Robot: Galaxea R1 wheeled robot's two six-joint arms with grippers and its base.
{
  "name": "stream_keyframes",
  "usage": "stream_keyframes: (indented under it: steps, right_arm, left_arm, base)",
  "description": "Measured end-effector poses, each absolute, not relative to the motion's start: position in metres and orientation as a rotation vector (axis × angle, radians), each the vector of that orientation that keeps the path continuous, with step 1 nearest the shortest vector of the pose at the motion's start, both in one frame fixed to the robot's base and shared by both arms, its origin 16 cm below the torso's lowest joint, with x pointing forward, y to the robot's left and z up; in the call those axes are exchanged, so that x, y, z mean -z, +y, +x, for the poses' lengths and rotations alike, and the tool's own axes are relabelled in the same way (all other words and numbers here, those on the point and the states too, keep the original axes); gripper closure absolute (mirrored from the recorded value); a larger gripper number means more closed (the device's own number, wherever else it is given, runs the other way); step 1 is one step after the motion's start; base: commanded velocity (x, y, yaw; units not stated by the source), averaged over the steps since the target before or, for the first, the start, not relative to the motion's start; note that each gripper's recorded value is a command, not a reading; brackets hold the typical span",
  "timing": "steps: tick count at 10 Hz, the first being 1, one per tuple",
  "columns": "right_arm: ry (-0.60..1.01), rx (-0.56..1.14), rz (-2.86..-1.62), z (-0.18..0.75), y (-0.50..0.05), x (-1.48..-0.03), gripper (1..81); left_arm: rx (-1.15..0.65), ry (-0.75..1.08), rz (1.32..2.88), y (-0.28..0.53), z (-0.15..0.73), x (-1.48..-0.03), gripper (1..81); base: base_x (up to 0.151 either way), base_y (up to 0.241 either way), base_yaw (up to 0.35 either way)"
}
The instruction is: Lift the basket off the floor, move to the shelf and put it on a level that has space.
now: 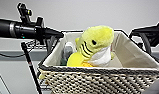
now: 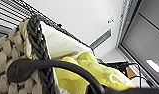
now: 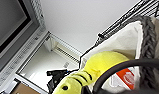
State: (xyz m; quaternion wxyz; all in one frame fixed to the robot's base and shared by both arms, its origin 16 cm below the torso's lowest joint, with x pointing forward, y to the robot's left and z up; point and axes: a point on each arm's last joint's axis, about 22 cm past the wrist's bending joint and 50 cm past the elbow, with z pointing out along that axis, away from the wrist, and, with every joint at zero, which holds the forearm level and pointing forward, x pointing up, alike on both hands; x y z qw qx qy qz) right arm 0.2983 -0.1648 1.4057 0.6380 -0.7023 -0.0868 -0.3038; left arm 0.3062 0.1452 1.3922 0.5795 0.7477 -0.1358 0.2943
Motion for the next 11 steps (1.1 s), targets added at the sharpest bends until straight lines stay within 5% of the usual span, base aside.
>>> stream_keyframes:
  steps: [11]
  right_arm:
    - [-0.153,0.742,-1.62,0.354,-0.177,-1.474,81.1]
  left_arm:
    - [-0.733,-0.226,1.747,0.162,0.362,-1.463,81.1]
  base:
    - [0.0,0.0,0.0]
